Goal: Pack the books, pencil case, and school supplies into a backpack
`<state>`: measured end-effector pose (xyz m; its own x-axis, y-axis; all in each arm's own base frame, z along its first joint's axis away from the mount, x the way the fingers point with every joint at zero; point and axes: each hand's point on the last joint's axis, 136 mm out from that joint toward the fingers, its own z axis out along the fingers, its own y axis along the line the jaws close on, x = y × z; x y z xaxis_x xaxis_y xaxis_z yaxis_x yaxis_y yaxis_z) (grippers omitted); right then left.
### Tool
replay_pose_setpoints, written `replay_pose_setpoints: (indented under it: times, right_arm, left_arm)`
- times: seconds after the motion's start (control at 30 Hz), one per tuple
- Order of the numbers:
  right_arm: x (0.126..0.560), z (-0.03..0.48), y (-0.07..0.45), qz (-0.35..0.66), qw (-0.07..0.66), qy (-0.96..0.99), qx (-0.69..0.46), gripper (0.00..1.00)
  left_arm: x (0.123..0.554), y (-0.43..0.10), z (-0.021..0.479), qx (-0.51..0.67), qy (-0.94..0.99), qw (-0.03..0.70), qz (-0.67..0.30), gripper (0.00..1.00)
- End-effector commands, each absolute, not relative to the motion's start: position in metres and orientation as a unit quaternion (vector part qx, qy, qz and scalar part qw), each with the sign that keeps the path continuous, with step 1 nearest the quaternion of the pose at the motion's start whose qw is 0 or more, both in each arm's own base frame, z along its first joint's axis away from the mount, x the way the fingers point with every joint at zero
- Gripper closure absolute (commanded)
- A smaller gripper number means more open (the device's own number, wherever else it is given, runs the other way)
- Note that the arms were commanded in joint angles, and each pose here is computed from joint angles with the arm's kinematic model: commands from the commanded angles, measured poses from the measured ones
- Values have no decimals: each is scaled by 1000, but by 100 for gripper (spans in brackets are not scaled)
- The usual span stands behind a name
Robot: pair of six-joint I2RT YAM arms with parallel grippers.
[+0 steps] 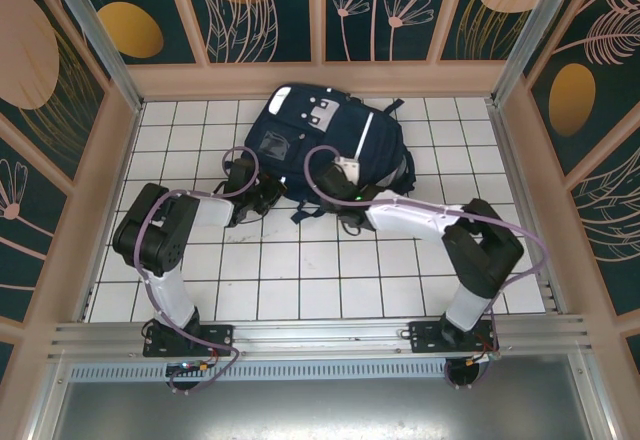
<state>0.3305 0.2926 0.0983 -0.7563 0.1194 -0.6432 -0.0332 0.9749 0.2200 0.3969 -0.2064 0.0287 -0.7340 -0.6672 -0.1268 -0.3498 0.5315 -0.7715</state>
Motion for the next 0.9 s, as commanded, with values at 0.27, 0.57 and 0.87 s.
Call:
replay_pose_setpoints:
  times: [0.27, 0.57, 0.87]
  right_arm:
    - [337, 52, 388, 224, 280, 933, 37, 63]
    - [288, 17, 376, 196, 229, 953, 26, 66]
    - [289, 59, 353, 225, 257, 938, 60, 66]
  left_arm:
    - [395, -210, 27, -294, 850, 207, -385, 100]
    - [401, -213, 37, -291, 847, 212, -390, 100]
    - [406, -215, 44, -293, 843, 217, -396, 100]
